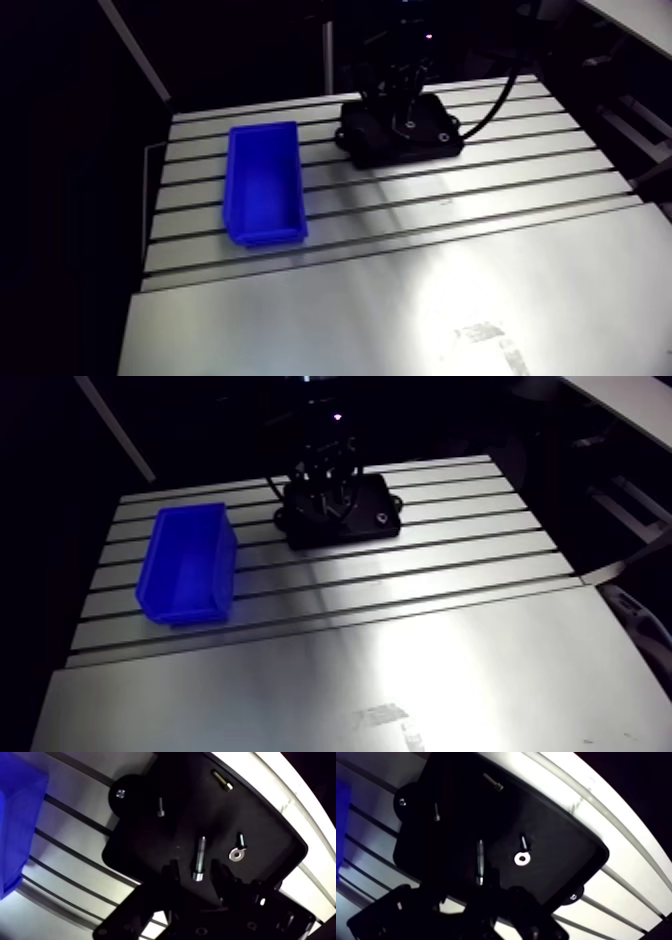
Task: Pick up the M10 bolt from the tray and put it into the blue bin.
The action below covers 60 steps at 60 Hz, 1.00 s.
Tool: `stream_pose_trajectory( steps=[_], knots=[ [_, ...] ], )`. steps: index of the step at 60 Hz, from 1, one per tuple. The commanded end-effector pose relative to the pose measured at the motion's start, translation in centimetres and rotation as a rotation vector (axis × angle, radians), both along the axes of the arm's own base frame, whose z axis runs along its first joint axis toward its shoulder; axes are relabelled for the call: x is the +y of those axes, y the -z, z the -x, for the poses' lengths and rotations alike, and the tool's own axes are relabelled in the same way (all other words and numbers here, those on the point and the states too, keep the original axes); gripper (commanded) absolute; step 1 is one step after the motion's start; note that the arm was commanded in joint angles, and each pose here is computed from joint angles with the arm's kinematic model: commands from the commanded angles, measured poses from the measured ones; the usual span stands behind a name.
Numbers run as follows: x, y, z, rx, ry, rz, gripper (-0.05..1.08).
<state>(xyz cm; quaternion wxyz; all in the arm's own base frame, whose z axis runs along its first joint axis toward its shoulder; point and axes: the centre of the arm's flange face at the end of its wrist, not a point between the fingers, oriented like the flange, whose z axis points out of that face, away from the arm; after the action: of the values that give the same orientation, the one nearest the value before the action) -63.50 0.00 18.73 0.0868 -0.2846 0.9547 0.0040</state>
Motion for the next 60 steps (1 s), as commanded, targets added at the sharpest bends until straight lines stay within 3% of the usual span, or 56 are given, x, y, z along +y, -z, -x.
stream_pose_trajectory(
  steps=[1,34,60],
  knots=[
    [0.1,0.3,-0.1,-0.005,0.004,0.001,0.54],
    [0.4,1.3,0.2,0.008,0.004,-0.003,0.54],
    [0.3,2.6,-0.1,-0.012,0.006,0.001,0.58]
  ],
)
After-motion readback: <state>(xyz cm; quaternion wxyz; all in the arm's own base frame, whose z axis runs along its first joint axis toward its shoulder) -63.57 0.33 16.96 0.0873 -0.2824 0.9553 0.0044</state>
